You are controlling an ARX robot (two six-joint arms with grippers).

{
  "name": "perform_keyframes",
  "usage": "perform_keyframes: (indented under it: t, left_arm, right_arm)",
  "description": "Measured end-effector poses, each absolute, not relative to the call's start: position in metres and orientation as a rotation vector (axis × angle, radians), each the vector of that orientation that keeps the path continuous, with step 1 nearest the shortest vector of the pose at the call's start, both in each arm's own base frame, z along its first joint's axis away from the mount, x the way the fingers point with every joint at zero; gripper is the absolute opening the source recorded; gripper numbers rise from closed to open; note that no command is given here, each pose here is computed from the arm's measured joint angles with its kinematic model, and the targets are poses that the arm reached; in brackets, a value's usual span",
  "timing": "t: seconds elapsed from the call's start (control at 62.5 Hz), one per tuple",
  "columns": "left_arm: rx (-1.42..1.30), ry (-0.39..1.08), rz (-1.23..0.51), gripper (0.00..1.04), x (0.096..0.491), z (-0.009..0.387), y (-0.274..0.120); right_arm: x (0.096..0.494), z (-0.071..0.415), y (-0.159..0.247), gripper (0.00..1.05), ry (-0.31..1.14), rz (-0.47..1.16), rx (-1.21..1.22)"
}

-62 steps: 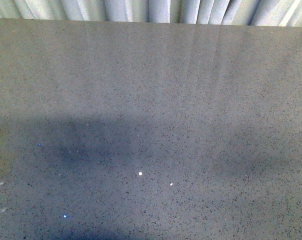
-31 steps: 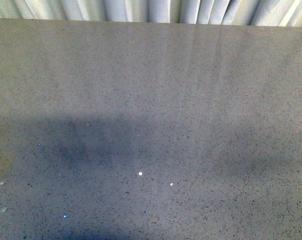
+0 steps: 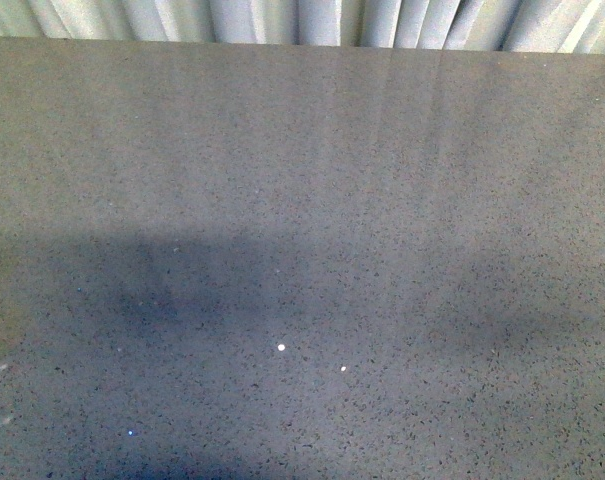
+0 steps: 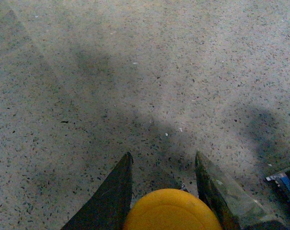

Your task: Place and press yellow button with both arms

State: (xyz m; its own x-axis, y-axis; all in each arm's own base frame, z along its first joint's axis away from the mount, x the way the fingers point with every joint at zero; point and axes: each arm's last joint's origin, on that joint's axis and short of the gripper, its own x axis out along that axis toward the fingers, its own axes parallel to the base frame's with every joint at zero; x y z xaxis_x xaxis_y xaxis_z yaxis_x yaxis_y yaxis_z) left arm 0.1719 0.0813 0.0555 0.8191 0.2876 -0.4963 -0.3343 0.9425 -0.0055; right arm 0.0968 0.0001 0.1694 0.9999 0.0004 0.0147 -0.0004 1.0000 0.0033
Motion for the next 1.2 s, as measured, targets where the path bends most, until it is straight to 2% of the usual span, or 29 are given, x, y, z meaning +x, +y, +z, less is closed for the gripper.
perform_keyframes:
  t: [0.224,0.416,0.496,0.608,0.752,0.897,1.057,1.201]
  left_arm:
    - [-0.054,0.482,0.347,0.32,0.172,0.070,0.081]
    - [0.095,0.321,0.335,0.32,0.200,0.127,0.085]
    - [0.134,0.245,0.280,0.32,0.215,0.152,0.070]
    - [0.164,0.196,0.166,0.32,0.230,0.163,0.030]
    - [0.209,0.172,-0.083,0.32,0.240,0.150,-0.054]
    - [0.326,0.204,-0.390,0.32,0.235,0.104,-0.144]
    - [0.434,0.246,-0.461,0.32,0.237,0.070,-0.164]
    - [0.460,0.235,-0.478,0.32,0.250,0.060,-0.173]
  right_arm:
    - [0.097,0.170,0.000,0.96,-0.015,0.000,0.003]
    - [0.097,0.170,0.000,0.96,-0.015,0.000,0.003]
    - [0.097,0.170,0.000,0.96,-0.015,0.000,0.003]
    - [0.097,0.169,0.000,0.96,-0.015,0.000,0.003]
    - [0.097,0.169,0.000,0.96,-0.015,0.001,0.003]
    - [0.097,0.170,0.000,0.96,-0.015,0.000,0.003]
    - [0.097,0.169,0.000,0.96,-0.015,0.000,0.003]
    - [0.097,0.170,0.000,0.96,-0.015,0.001,0.003]
